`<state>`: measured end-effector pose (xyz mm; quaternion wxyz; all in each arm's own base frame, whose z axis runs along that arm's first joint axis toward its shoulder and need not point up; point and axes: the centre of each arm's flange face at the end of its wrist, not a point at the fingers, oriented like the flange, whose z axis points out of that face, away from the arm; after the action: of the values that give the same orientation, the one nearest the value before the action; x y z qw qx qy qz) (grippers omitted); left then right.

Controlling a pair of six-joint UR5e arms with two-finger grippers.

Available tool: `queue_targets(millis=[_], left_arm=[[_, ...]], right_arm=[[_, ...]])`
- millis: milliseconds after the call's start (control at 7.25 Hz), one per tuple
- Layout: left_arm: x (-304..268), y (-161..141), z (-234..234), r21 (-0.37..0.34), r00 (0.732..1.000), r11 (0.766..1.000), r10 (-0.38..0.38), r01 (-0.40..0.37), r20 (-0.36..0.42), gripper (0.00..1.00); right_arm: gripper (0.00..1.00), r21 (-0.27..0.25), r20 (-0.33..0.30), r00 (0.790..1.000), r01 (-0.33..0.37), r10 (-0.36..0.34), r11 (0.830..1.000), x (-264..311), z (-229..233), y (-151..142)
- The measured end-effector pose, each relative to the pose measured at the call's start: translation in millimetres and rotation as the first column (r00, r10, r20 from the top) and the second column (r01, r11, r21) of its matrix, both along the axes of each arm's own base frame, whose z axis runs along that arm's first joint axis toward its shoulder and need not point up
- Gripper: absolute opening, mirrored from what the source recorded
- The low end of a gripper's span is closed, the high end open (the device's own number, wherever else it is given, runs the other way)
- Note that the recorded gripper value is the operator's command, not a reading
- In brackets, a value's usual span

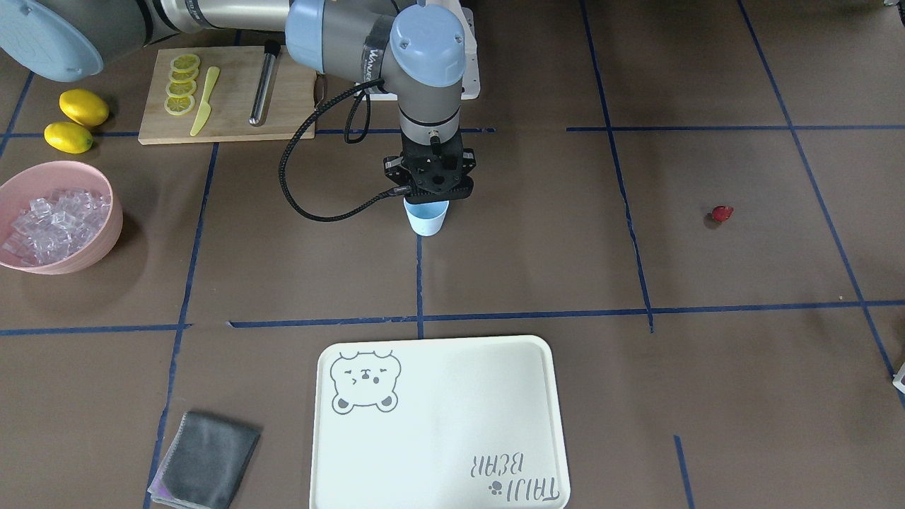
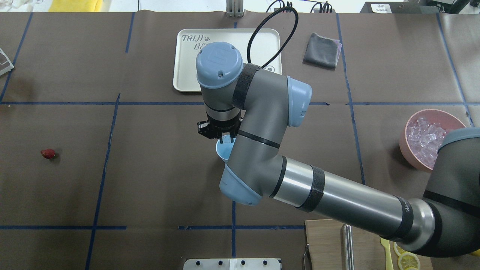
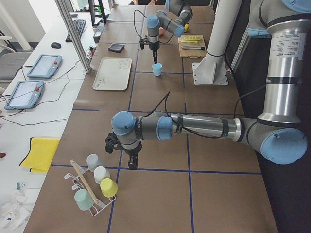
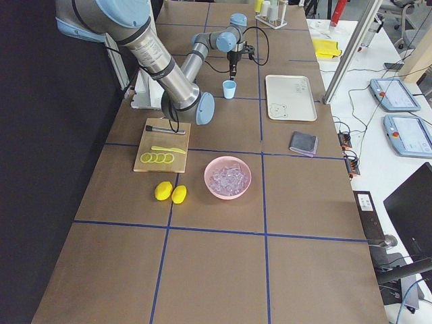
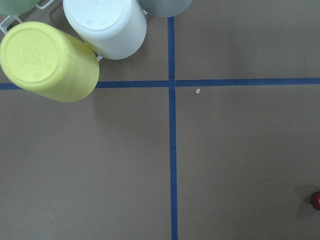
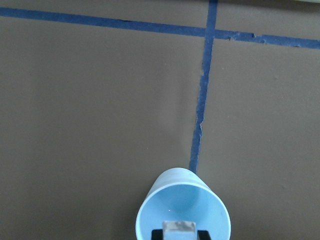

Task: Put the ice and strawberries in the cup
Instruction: 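Open the right gripper to drop the ice cube into the cup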

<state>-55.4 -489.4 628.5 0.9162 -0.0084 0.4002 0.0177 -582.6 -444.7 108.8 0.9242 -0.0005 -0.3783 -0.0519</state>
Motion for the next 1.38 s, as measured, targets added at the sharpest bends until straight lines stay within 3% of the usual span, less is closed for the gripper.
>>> queue_targets(millis=[414, 1103, 1378], left_arm=[[0.0, -0.9, -0.7, 0.002, 1.0, 1.0, 0.0, 0.0, 0.0, 1.0], [0.0, -1.5, -1.2, 0.003, 1.0, 1.0, 0.0, 0.0, 0.001, 1.0], [0.0, -2.1, -1.3, 0.002, 1.0, 1.0, 0.0, 0.0, 0.0, 1.0]], right_arm=[[0.76, 0.001, -0.002, 1.0, 0.0, 0.0, 1.0, -0.8, 1.1, 0.2], [0.77, 0.001, 0.001, 1.0, -0.001, 0.001, 1.0, -1.1, 3.7, 0.6], [0.97, 0.006, 0.012, 1.0, -0.007, 0.007, 1.0, 6.1, -0.6, -2.4]])
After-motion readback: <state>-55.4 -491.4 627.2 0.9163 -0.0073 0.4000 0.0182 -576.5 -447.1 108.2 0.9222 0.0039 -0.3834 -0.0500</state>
